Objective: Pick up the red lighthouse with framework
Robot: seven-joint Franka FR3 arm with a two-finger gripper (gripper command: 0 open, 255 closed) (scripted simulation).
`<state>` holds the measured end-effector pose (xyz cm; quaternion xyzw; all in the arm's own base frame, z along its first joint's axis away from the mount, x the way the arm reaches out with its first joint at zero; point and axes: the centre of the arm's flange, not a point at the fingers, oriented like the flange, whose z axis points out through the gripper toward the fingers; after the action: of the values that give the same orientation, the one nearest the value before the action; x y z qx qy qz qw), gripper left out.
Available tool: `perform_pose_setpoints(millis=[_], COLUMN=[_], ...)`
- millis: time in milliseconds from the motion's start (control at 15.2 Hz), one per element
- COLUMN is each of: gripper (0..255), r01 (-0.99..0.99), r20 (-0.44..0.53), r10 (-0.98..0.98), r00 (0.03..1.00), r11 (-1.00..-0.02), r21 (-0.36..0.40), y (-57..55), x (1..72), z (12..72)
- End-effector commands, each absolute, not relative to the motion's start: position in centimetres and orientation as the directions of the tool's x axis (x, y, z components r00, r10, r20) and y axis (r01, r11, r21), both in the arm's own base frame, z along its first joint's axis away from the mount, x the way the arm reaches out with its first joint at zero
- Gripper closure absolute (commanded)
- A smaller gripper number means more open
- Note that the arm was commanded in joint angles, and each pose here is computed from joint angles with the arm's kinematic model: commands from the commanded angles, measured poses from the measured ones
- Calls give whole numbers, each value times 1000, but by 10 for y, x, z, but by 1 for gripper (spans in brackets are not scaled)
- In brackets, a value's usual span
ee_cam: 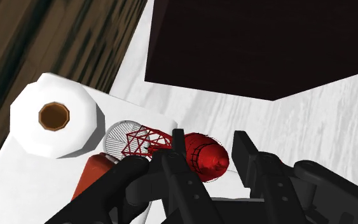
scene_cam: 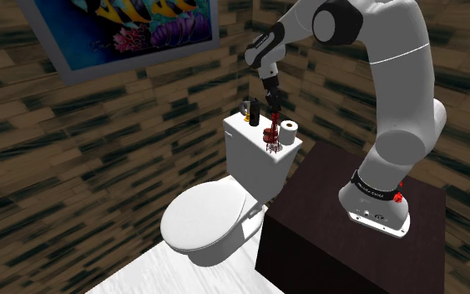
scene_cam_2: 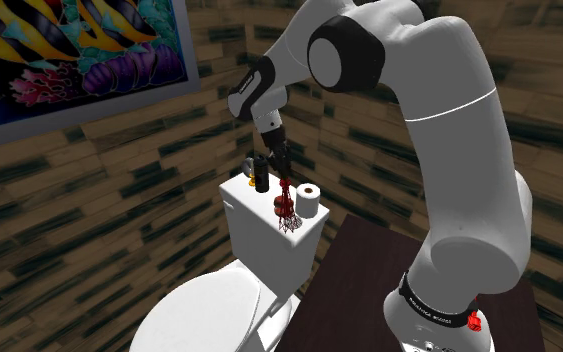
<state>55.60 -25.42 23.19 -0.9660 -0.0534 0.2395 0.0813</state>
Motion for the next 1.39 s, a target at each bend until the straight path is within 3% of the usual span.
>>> perform_pose_setpoints(millis=[0,396,1320], gripper=[255,255,255], r01=[64,64,64], r20=[-455,-455,-455], r10=[142,142,142], r00=[879,879,879], r11=[-981,-981,-981], r21=[-183,-183,-183], y=[-254,-254,-254], x=[556,557,557], z=[231,231,305])
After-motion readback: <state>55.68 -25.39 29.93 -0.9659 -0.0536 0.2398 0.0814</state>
